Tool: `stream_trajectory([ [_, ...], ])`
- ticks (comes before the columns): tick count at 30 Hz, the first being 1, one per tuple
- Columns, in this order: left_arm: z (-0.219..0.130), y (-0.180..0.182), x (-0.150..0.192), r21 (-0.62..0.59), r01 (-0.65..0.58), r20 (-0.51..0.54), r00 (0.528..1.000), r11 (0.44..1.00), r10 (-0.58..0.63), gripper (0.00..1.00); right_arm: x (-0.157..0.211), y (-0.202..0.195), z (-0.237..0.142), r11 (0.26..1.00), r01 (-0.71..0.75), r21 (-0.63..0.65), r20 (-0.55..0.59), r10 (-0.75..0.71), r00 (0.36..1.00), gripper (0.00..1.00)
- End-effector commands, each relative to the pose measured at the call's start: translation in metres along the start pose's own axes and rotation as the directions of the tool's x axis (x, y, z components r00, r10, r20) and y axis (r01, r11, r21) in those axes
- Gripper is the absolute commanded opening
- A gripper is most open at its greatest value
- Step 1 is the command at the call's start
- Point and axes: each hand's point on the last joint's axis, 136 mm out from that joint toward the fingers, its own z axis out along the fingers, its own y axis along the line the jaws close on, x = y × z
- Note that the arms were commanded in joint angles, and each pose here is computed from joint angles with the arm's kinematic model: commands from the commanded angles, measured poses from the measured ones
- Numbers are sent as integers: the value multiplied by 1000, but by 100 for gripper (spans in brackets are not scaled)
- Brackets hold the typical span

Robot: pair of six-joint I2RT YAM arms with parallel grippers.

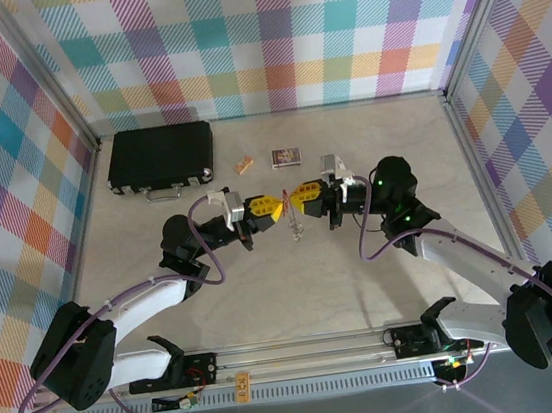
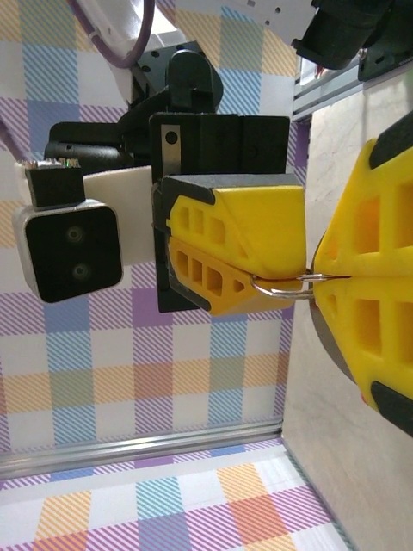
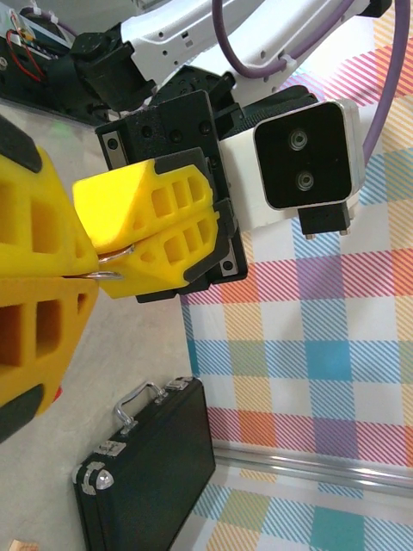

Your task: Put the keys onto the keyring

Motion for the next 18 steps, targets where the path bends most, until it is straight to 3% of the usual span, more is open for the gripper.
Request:
stream_trajectory([
  [1, -1, 4, -21, -17, -55, 55, 997, 998, 56, 0, -18, 7, -2, 998, 59, -2, 36, -59, 998, 0],
  [18, -1, 1, -22, -5, -55, 58, 997, 998, 55, 0, -14, 6, 1, 999, 36, -18, 24, -36, 999, 0],
])
